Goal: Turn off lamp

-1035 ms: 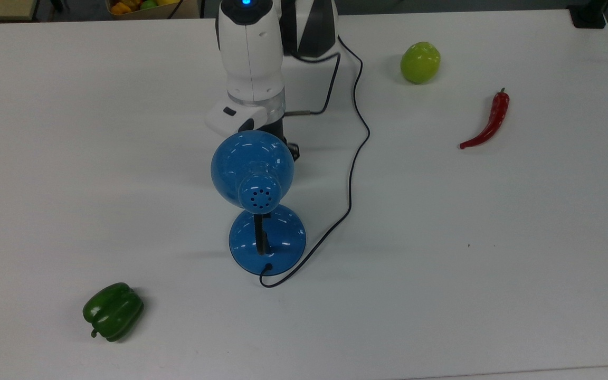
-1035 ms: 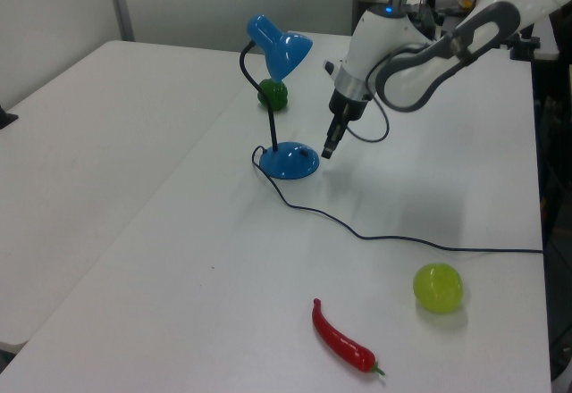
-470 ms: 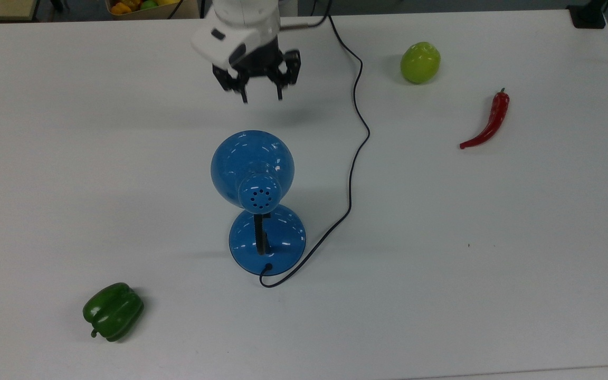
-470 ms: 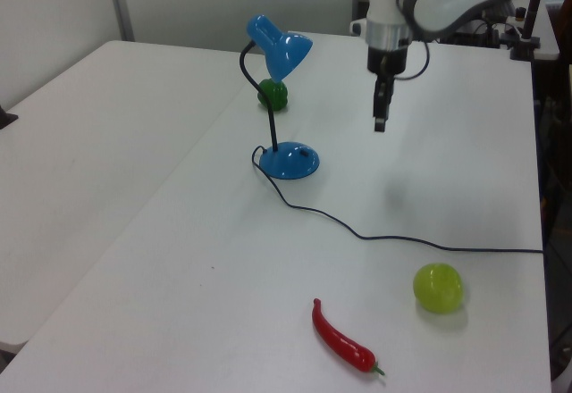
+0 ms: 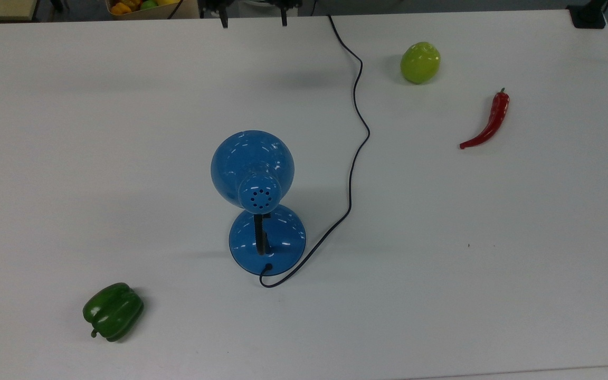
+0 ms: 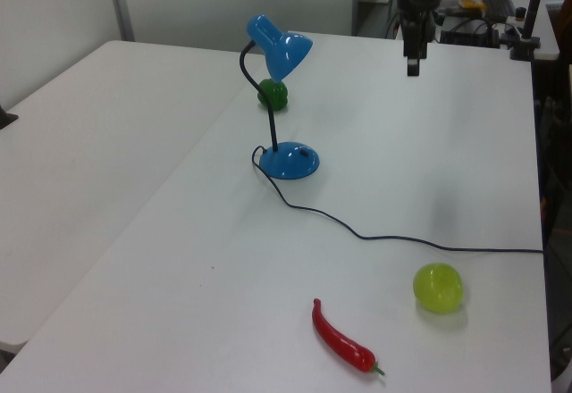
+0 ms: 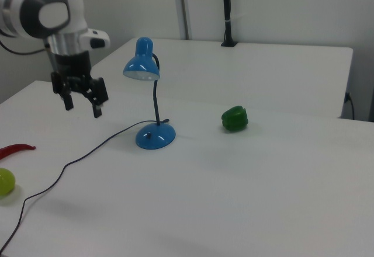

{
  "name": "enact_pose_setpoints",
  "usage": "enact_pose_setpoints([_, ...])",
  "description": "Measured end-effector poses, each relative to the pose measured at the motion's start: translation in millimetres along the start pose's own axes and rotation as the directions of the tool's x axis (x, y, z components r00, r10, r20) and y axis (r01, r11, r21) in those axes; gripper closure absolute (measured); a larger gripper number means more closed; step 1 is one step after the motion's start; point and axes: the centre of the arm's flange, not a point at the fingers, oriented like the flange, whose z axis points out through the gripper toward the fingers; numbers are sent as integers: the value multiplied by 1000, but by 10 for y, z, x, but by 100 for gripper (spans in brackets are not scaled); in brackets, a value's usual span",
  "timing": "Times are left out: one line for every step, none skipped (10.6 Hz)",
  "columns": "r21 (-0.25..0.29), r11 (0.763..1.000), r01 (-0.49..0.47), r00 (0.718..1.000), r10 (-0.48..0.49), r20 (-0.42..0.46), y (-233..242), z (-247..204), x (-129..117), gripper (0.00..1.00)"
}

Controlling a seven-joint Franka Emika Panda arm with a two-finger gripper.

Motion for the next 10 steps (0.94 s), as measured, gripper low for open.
enact_pose_setpoints([0, 999, -36, 999, 36, -11, -72, -123, -56, 0])
enact_pose_setpoints([2, 997, -71, 997, 71, -26, -149, -208, -94, 0])
enact_pose_setpoints([4, 995, -96, 995, 96, -40, -217, -277, -113, 0])
enact_pose_setpoints([6, 995, -100, 994, 100, -50, -262, -324, -118, 0])
enact_pose_setpoints([9, 995, -98, 993, 99, -71, -276, -354, -99, 0])
enact_pose_setpoints([14, 996, -85, 990, 86, -108, -272, -380, -53, 0])
enact_pose_setpoints([14, 999, -46, 988, 47, -147, -236, -400, 7, 0])
enact_pose_setpoints([7, 1000, 6, 984, -5, -176, -141, -404, 69, 0])
enact_pose_setpoints([-4, 998, 55, 981, -54, -187, -2, -378, 124, 0])
enact_pose_setpoints([-11, 997, 80, 979, -81, -187, 115, -347, 157, 0])
